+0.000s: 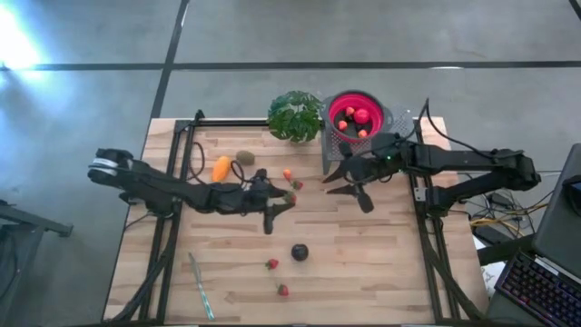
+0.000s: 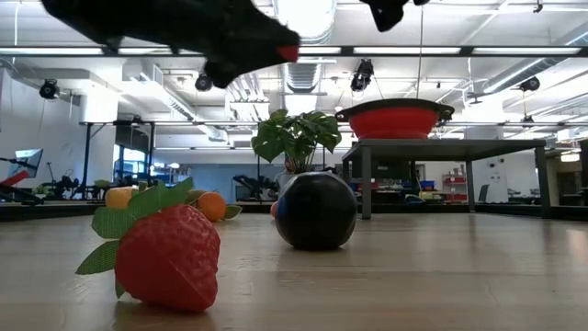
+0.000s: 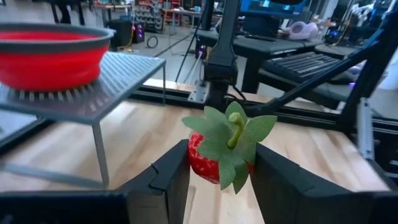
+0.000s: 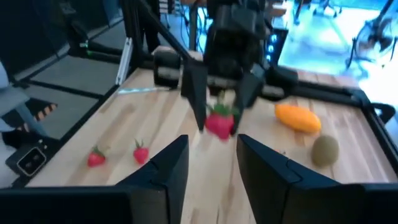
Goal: Pick & Place Fruit
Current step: Put the strawberry into the red strainer bowl on the shelf
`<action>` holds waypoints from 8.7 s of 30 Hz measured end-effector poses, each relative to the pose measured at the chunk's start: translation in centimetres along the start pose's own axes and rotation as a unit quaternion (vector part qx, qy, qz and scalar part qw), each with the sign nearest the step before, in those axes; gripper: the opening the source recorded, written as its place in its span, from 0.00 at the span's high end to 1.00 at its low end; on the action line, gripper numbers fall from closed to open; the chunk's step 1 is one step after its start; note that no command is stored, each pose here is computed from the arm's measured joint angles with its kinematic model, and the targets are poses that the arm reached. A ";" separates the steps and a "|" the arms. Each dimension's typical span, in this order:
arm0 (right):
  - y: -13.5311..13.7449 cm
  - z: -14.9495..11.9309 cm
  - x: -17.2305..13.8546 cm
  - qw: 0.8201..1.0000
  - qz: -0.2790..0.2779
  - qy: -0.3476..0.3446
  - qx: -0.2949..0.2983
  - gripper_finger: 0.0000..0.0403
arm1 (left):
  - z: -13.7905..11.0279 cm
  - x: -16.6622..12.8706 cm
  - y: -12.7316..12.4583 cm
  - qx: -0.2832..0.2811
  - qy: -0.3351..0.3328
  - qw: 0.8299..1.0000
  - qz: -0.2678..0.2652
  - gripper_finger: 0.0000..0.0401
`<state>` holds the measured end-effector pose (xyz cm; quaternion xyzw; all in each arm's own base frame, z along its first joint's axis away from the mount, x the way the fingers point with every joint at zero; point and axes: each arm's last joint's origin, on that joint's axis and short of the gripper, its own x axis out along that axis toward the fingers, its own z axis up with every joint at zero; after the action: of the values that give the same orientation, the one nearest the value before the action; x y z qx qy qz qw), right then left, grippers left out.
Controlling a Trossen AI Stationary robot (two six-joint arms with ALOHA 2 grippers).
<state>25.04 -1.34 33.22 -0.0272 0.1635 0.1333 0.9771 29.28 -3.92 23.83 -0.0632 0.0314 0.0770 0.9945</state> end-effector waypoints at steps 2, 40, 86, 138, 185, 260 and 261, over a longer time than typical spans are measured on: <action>0.1 0.1 0.3 1.000 -0.001 -0.008 -0.004 0.65 | 0.3 1.1 -0.2 0.011 -0.002 1.000 0.003 0.62; 0.2 -0.9 0.5 0.999 -0.024 0.040 -0.020 0.90 | 6.1 10.0 -1.4 0.079 0.029 0.996 0.029 0.62; -15.5 -0.1 -9.8 0.904 -0.311 0.195 0.221 0.98 | 2.4 8.8 -1.2 0.061 0.186 0.975 0.103 0.26; -17.1 1.1 -10.2 0.881 -0.298 0.295 0.219 0.61 | 3.7 4.0 -0.4 0.088 0.319 0.935 0.127 0.26; -5.8 6.5 -12.2 0.927 -0.294 0.206 0.110 0.61 | -8.7 -1.9 -14.6 0.089 0.392 0.915 -0.019 0.26; -1.3 3.2 -4.5 0.969 -0.110 0.220 0.011 0.64 | -0.7 -0.9 -8.2 -0.023 0.151 0.986 0.069 0.61; -0.7 3.0 -4.0 0.970 -0.104 0.220 0.002 0.64 | -0.7 -0.7 -7.7 -0.030 0.141 0.988 0.060 0.61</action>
<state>22.52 -2.77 37.34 -0.0705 0.3712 0.0215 0.9256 29.72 -11.64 24.16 -0.1010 0.1724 0.1278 0.9715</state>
